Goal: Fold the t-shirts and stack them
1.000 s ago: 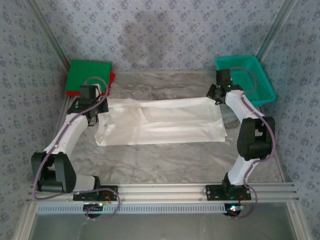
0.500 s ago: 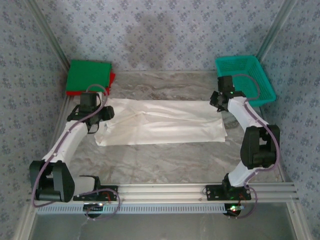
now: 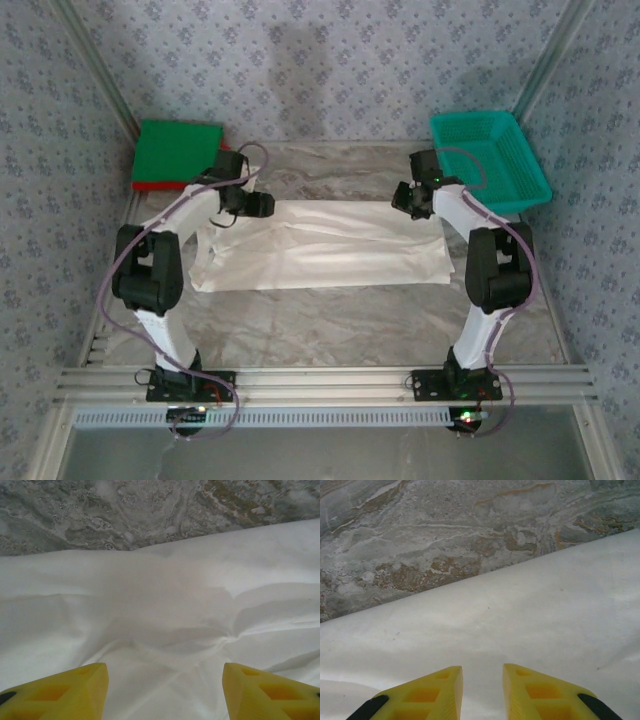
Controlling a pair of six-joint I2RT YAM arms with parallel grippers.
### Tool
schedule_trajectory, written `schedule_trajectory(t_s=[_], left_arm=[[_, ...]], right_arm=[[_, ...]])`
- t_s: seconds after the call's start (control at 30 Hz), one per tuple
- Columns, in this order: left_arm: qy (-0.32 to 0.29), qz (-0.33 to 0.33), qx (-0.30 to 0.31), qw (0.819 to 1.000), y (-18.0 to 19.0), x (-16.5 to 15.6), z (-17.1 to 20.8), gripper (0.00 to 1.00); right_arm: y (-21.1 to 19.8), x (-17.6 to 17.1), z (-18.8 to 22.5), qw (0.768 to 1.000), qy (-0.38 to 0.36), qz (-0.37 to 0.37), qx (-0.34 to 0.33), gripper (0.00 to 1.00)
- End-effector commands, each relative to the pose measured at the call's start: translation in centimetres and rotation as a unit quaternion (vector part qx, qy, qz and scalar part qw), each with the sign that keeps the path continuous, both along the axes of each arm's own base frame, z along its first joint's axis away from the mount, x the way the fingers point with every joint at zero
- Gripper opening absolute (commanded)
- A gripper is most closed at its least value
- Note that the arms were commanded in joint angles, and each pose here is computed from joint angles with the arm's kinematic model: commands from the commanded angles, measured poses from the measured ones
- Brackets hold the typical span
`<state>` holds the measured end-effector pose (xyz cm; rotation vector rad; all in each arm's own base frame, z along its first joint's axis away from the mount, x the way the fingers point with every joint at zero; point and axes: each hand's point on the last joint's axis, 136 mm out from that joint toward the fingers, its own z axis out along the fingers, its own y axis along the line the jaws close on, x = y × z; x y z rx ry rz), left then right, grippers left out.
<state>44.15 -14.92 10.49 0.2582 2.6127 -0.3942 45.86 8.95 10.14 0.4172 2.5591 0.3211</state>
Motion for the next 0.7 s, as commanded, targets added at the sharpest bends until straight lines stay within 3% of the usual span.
schedule_trajectory(t_s=[0.0,0.23,0.53,0.67], left_arm=[[0.014,-0.012,0.028,0.999,0.6,0.8,-1.5,0.63],[0.021,-0.002,0.047,0.999,0.7,2.9,-4.0,0.61],[0.029,0.019,0.071,0.997,0.8,1.5,-4.1,0.07],[0.016,0.071,0.093,0.993,1.9,0.4,-2.5,0.00]], right_arm=[[-0.1,0.1,0.7,1.000,-0.008,-0.002,0.004,0.30],[-0.6,-0.1,0.5,1.000,-0.007,0.000,-0.006,0.30],[-0.9,-0.4,0.6,1.000,-0.006,0.000,-0.014,0.29],[-0.7,-0.3,0.4,1.000,-0.005,0.003,-0.010,0.29]])
